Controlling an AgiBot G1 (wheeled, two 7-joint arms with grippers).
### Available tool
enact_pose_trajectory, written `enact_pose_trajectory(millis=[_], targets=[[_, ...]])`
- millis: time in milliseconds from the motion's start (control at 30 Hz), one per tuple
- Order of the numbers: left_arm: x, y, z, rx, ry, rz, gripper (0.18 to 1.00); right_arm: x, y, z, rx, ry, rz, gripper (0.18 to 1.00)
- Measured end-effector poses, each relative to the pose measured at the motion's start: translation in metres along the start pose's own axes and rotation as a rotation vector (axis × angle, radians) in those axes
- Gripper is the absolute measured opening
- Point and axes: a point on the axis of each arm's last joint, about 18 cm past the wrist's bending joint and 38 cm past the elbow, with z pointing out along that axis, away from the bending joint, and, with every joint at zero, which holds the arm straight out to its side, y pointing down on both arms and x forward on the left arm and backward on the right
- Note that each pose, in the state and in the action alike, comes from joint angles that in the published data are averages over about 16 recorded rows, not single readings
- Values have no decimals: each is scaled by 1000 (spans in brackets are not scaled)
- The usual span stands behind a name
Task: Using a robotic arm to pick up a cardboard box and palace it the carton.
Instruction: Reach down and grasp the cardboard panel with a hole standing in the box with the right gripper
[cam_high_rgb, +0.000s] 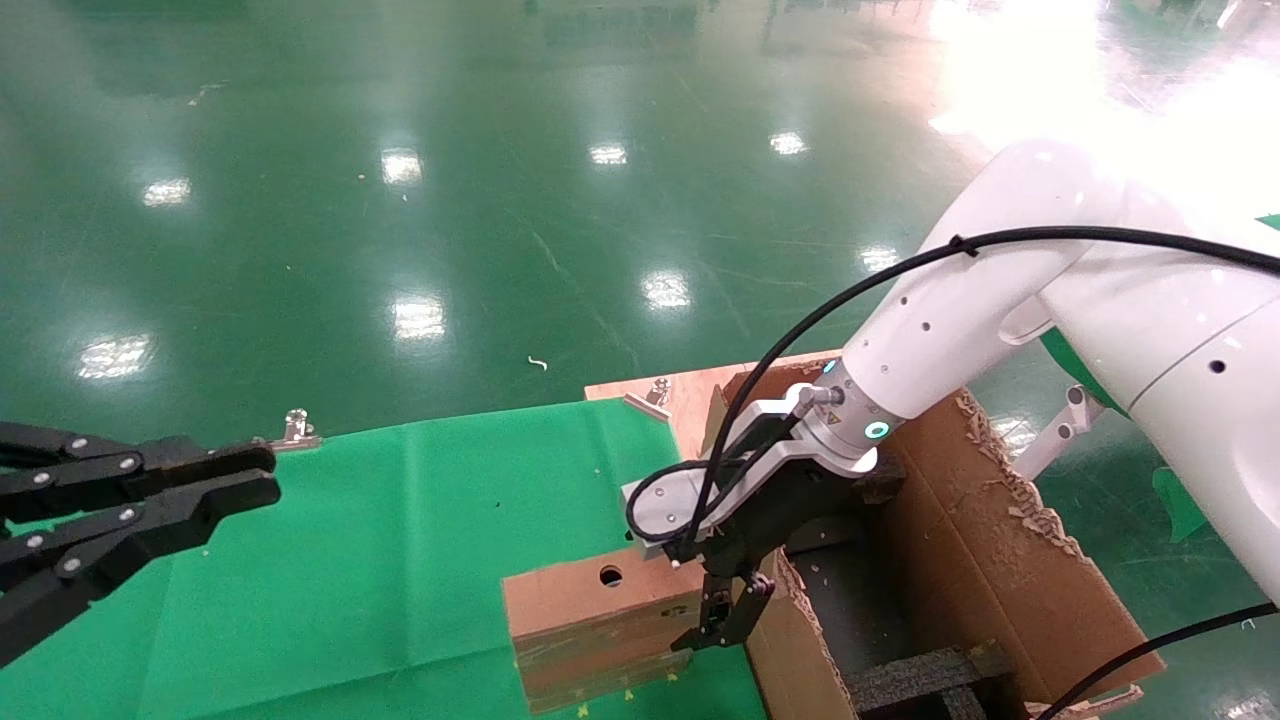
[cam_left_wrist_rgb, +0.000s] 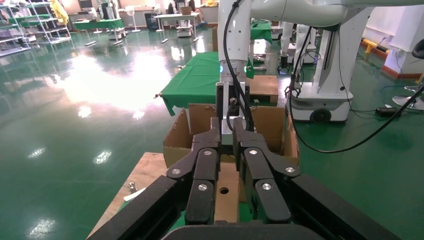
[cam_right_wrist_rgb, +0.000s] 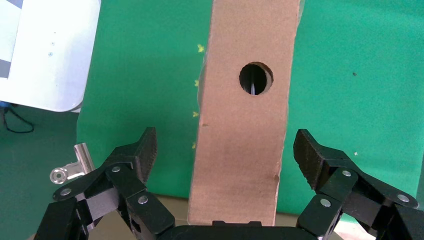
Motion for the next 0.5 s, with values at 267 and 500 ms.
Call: enact_pose_trajectory(millis=[267,500], targets=[[0,0,0,0,0,0,294,0,0,0,2,1,0,960],[0,0,0,0,0,0,403,-1,0,0,4,2,1,879]])
